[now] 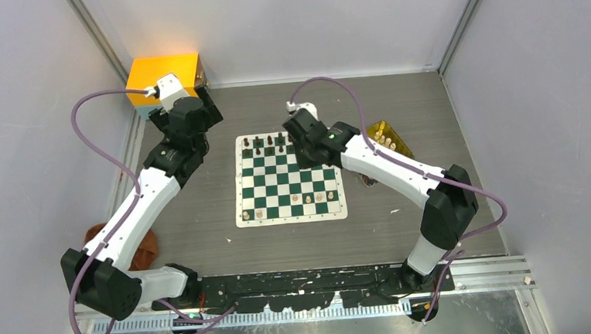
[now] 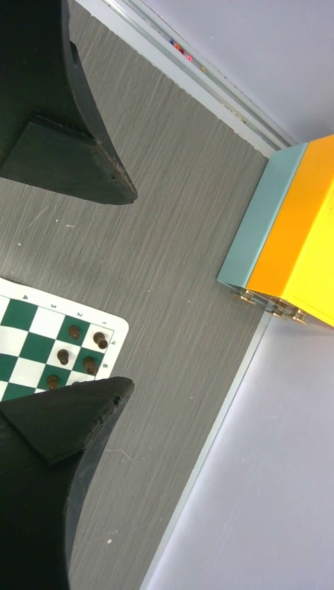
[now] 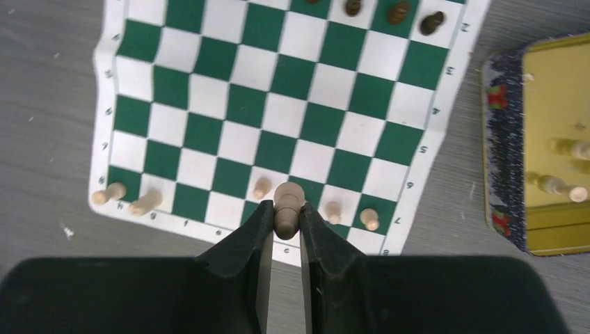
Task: Set up the chess pieces on the board
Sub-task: Place the chess piece on the chessboard.
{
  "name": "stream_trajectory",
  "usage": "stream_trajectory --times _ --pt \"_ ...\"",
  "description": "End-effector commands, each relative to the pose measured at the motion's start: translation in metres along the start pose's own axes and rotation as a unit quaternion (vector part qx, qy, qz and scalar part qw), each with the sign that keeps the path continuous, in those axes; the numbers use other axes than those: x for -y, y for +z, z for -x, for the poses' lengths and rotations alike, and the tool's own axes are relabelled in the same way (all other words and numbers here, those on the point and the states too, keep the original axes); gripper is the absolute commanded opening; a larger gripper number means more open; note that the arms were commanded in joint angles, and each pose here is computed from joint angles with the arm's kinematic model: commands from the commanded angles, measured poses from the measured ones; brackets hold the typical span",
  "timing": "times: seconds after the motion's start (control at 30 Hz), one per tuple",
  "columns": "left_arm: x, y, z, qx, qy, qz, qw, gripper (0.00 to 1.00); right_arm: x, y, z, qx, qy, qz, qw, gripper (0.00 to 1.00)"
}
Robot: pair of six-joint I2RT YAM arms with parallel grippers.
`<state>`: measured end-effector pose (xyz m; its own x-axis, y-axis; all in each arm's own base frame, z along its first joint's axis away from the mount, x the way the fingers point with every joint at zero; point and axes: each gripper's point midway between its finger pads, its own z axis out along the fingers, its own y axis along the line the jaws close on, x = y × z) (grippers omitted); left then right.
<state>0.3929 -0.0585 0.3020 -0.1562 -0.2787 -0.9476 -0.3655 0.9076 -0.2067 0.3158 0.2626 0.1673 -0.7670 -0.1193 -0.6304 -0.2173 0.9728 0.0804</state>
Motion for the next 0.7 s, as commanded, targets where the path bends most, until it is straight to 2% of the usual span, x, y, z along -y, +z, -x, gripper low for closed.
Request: stream_trajectory --times 0.0,0.23,0.67 --pt "-0.010 -0.013 0.014 0.018 -0.019 0.005 1.000 0.94 -0.038 -0.018 0.005 0.019 -0.052 0.027 0.998 0.01" --pt "-0.015 -0.020 0.017 0.020 -0.016 0.003 1.000 0.94 -0.084 -0.014 -0.027 -0.007 -0.120 0.052 0.991 0.00" --pt "-0.020 -0.025 0.016 0.019 -0.014 0.000 1.000 0.94 -0.115 0.005 -0.070 -0.045 -0.173 0.061 0.982 0.01"
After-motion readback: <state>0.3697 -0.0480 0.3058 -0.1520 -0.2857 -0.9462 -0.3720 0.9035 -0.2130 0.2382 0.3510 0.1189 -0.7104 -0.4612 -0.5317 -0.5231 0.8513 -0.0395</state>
